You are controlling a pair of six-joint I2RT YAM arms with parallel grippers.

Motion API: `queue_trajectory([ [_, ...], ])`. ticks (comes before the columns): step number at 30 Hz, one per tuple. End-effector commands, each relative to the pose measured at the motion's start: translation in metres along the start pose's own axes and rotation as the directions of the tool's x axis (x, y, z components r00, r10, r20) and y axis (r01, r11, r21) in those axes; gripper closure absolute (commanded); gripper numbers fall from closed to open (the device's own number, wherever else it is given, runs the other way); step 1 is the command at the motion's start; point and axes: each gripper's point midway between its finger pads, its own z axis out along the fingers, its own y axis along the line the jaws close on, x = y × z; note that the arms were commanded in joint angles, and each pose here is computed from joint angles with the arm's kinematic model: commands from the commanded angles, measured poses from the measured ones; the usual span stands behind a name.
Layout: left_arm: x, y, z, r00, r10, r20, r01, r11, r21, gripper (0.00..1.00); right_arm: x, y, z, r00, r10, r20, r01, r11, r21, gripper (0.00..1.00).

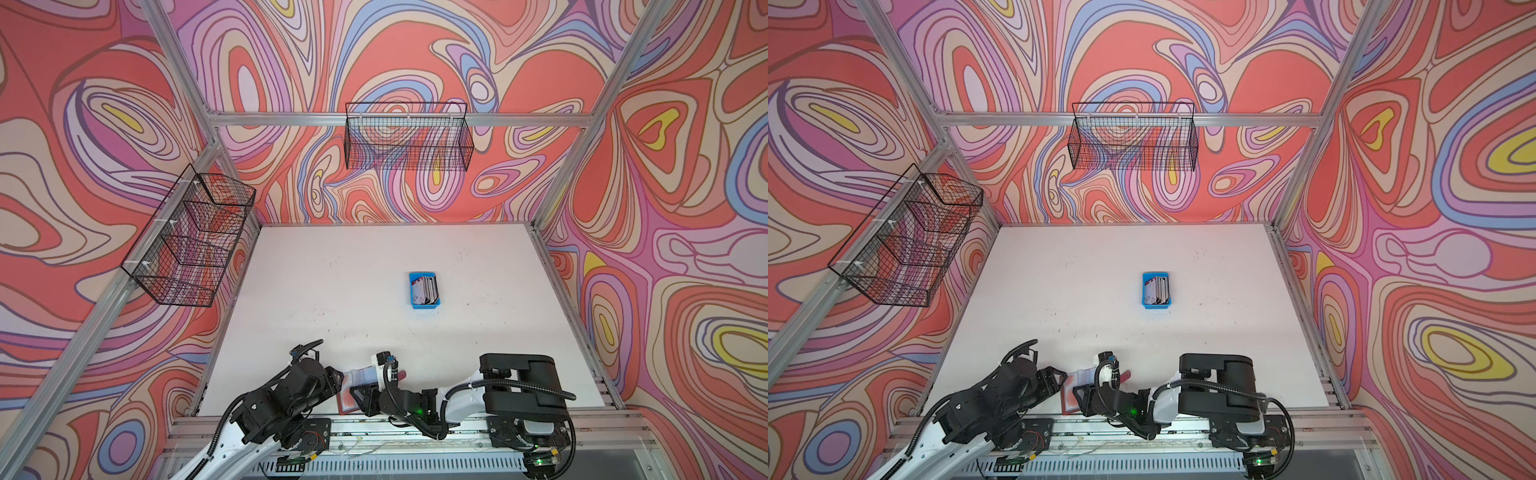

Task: Put the credit cards into the card holder

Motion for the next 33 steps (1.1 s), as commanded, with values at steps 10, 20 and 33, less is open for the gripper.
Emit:
queue_trajectory([
  [10,-0.009,-0.064,-0.003,0.998,0.067,0.013,-0.068,0.971,0.229,0.45,0.007,0.000,0.003,1.000,0.015,-0.013,-0.015,1.000,-0.020,0.66],
  [20,0.008,-0.073,0.033,0.994,0.064,-0.091,-0.041,0.972,0.232,0.45,0.005,0.003,0.002,1.000,0.010,-0.008,-0.010,1.000,-0.024,0.66],
  [33,0.014,-0.048,0.046,0.996,0.025,-0.090,-0.008,0.983,0.183,0.41,0.006,0.006,0.007,1.000,-0.006,-0.012,0.005,1.000,-0.024,0.66],
])
